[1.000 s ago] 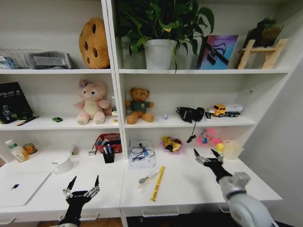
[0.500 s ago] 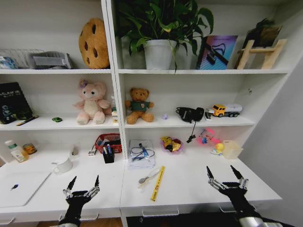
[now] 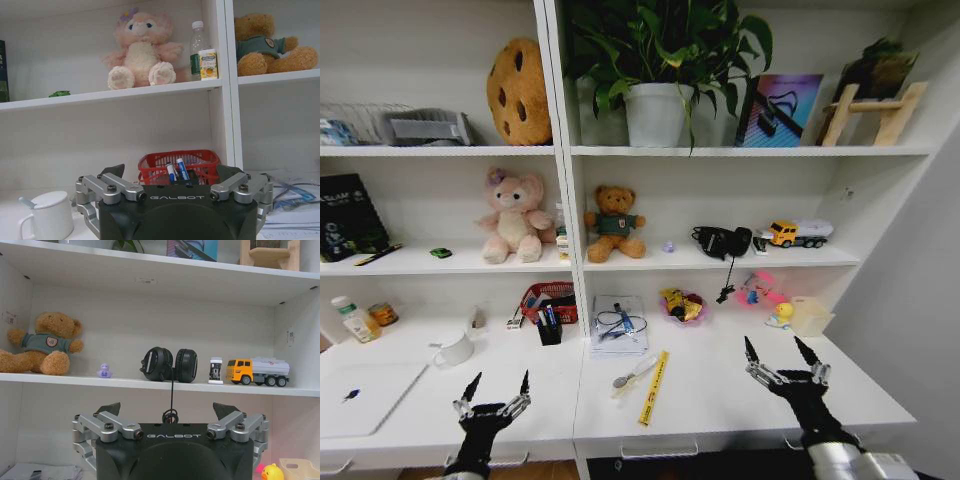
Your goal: Organize the objects on the table.
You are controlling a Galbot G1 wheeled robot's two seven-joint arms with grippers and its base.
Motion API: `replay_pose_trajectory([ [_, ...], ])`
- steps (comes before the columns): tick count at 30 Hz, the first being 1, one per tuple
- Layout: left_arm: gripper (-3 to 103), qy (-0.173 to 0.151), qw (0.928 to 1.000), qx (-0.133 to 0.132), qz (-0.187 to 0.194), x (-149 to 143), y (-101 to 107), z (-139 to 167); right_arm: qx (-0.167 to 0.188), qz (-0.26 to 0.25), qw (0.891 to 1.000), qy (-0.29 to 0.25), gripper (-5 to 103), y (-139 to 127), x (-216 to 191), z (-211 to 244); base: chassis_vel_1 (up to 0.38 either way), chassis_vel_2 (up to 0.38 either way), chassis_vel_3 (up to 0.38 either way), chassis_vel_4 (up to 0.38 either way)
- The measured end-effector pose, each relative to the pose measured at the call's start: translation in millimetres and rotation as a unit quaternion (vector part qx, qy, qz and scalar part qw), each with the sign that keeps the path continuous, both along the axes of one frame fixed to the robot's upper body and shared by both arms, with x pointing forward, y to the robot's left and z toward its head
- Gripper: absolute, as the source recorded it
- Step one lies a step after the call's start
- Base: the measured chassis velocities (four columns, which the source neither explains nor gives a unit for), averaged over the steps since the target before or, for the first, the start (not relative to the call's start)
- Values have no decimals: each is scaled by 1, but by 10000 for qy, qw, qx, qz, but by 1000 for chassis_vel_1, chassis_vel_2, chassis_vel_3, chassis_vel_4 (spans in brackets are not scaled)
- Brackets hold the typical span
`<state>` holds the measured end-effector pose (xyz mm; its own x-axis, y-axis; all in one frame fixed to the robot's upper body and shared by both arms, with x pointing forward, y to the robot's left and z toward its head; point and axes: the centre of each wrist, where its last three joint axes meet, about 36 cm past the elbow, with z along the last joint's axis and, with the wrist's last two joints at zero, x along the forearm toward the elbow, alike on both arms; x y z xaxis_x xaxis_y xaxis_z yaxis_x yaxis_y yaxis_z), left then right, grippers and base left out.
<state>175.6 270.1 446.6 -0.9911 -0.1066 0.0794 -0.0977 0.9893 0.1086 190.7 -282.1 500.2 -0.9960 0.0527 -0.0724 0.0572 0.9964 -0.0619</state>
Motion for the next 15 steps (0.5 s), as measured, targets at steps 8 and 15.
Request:
replay_pose_trajectory([
  [8,100,0,10000,0,0,0,0,0,3,-6,10000,14,100,0,0,-1,0,0,0,0],
  [15,100,0,10000,-1,0,0,0,0,4,-7,10000,19,100,-1,1,-1,34,47,-31,-23],
])
